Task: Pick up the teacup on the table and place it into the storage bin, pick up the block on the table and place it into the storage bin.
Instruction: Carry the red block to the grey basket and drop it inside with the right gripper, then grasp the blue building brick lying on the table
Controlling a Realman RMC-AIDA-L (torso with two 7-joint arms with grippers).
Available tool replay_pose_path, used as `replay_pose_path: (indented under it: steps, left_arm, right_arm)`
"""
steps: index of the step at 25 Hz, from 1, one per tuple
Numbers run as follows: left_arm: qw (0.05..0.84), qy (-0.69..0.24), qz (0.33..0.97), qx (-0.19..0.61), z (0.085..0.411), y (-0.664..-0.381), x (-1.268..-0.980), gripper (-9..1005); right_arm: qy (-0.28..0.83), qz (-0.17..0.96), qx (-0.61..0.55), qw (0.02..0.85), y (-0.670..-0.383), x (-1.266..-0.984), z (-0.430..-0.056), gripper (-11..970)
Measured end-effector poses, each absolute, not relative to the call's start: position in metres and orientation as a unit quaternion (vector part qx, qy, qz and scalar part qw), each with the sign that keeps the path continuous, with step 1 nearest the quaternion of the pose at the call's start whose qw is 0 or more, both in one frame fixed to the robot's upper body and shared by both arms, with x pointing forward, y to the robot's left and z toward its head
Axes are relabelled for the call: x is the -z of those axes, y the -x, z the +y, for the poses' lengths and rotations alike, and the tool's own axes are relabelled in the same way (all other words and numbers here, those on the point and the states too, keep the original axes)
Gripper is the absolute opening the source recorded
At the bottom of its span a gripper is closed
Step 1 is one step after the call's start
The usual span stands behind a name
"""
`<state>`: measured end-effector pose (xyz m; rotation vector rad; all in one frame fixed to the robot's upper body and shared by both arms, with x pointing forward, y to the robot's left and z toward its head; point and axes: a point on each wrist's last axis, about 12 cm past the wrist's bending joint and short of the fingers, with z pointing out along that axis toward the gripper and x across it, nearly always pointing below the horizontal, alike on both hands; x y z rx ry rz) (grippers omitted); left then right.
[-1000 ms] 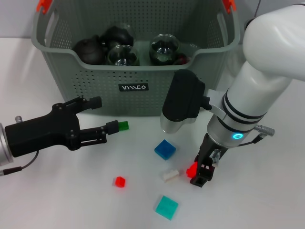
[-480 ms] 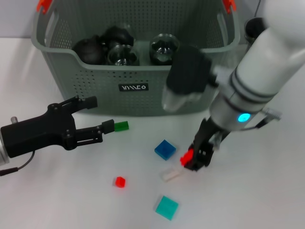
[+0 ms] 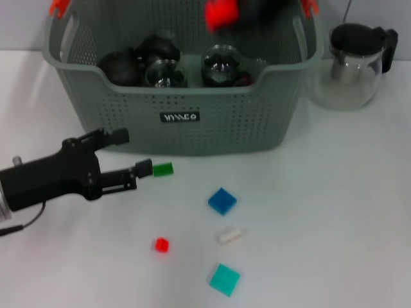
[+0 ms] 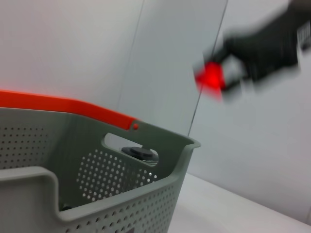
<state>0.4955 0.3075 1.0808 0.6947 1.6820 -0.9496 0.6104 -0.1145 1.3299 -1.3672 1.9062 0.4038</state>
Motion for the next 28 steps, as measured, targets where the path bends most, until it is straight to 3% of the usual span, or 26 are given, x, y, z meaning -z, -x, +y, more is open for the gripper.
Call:
replay_pose_path:
  steps: [5, 14, 16, 20, 25, 28]
  left_arm:
    - [0.517, -0.294, 0.696, 0.401, 0.303, -0.498, -1.082, 917]
    - [0.516, -0.294, 0.695, 0.404, 0.302, -0.499, -1.083, 918]
    - [0.516, -0.294, 0.695, 0.404, 0.302, -0.499, -1.083, 918]
    - [0.516, -0.294, 0.695, 0.405, 0.302, -0.499, -1.084, 917]
    - [0.517, -0.293, 0.694, 0.405, 0.304, -0.499, -1.084, 918]
    - [0.518, -0.293, 0.695, 0.404, 0.305, -0.499, -1.084, 919]
  right_arm:
    - [0.479, 0.734, -0.138, 0.462, -0.638, -1.35, -0.123, 452]
    - [0.427, 0.783, -0.082, 0.445, -0.684, -1.311, -0.15, 463]
    - [0.425, 0.783, -0.081, 0.446, -0.685, -1.309, -0.154, 546]
    - [0.442, 0.772, -0.102, 0.445, -0.676, -1.31, -0.157, 713]
    - [0.52, 0.724, -0.197, 0.409, -0.636, -1.312, -0.158, 905]
    - [0.588, 0.695, -0.247, 0.333, -0.607, -1.3, -0.163, 917]
